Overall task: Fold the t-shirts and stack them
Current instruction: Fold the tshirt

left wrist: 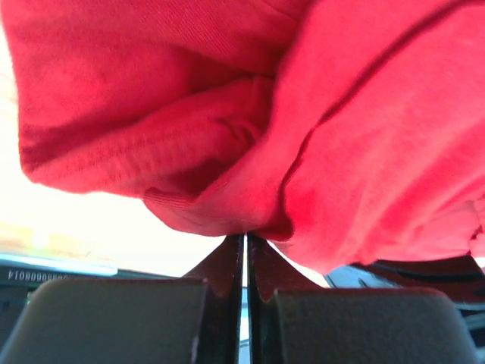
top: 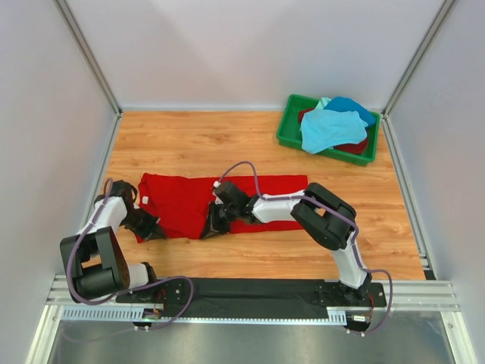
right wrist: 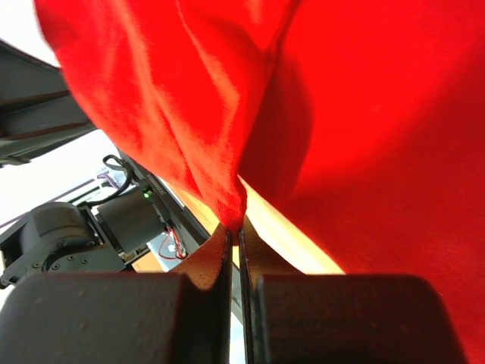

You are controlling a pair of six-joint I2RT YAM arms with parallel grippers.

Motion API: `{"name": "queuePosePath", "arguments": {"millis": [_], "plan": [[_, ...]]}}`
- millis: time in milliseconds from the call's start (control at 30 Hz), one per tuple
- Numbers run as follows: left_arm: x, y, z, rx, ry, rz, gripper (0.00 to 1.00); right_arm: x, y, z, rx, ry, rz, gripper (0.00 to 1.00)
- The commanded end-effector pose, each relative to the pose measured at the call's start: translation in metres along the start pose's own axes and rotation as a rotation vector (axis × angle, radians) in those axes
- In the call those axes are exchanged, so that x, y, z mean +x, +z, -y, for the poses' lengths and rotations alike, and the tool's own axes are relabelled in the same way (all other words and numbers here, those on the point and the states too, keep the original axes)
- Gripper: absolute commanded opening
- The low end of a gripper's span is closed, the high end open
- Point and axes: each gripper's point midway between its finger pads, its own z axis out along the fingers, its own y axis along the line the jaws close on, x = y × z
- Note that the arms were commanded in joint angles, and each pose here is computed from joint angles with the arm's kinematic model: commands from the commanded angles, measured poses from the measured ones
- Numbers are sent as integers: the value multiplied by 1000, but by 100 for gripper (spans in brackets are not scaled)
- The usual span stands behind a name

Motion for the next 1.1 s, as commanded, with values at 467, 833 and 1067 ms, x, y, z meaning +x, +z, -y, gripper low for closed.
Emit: {"name": "queuePosePath", "arguments": {"millis": [467, 833, 1067], "plan": [[2, -9, 9, 33, -7, -22, 0, -2, -14, -11, 1, -44, -24, 0], [-4, -7, 10, 24, 4, -5, 16, -2, -14, -9, 1, -41, -19, 0], [-7, -5, 12, 36, 12, 6, 0, -1, -16, -8, 2, -38, -17, 0]]}}
